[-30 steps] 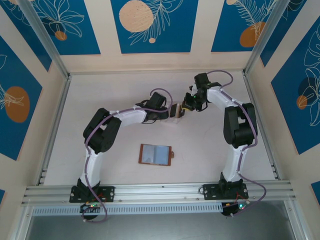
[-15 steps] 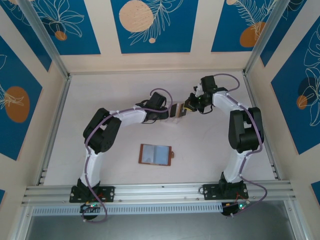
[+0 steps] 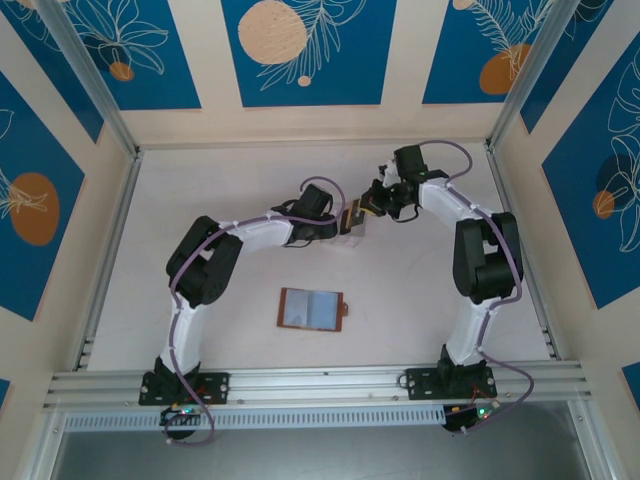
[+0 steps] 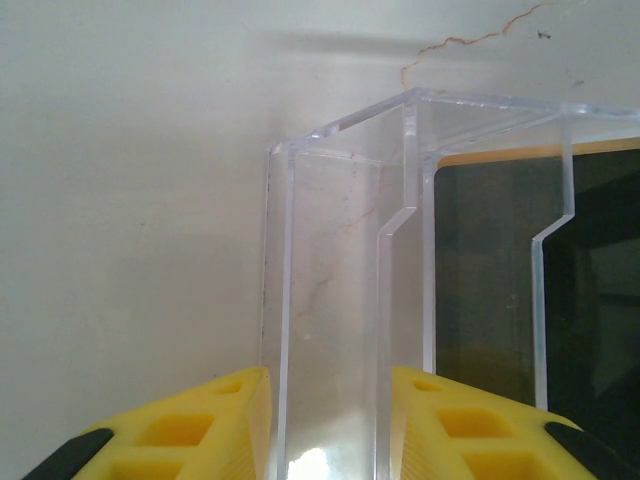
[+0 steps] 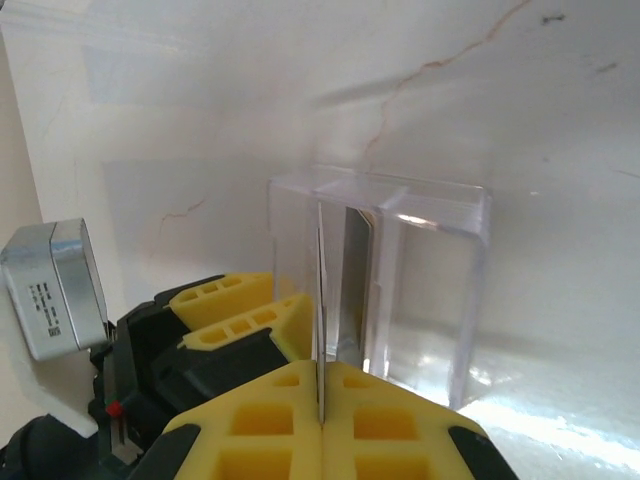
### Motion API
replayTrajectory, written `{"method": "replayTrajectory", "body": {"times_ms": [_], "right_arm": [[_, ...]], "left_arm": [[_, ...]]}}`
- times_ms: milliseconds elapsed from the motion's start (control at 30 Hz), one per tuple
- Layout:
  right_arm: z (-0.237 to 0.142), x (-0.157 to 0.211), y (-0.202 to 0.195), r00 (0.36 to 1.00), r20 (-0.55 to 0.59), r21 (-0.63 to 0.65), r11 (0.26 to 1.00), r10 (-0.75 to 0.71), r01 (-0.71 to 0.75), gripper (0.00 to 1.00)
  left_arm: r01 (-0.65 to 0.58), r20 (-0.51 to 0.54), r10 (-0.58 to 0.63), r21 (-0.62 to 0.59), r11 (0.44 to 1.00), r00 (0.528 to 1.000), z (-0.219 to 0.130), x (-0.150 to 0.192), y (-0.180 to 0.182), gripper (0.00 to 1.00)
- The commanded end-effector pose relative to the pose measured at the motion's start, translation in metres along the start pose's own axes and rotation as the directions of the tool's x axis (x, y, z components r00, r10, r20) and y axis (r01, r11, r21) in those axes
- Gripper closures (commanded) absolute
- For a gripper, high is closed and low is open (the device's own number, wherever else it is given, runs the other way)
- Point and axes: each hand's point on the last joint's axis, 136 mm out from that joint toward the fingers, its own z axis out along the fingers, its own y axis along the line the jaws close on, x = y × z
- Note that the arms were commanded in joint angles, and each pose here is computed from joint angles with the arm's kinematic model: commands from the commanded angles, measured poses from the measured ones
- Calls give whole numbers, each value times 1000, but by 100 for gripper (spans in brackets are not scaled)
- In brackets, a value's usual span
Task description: Put the credit cards into the card holder
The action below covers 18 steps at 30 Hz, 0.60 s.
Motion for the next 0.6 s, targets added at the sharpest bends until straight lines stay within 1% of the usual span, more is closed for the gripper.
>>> {"method": "replayTrajectory", "body": {"times_ms": [0,100,233,367,467,567], "right_arm": [[7,3,-3,1000,-27,26,1000,13,-12,100],[5,4,-8,1000,-24,45,999,10,-9,100],[-6,4,-7,1000,-3,48,999,-2,2,100],[-17,2,-8,1000,11,48,999,2,-2,100],[-24,1,-11,1000,23,46,999,9,-10,100],[-25,0,-18,1000,21,55,998,23,-24,100]], "left_arm": [[-25,-208,-26,-239,971,978,24,70,81,66],[-13,-202,-29,-202,979,979,20,67,75,66],[0,-189,-30,-157,988,981,11,55,66,65],[-12,-172,-7,-110,994,985,-1,39,52,64],[-23,-150,8,-98,995,989,-12,28,46,62],[-30,-139,20,-71,997,990,-20,20,37,60]]}}
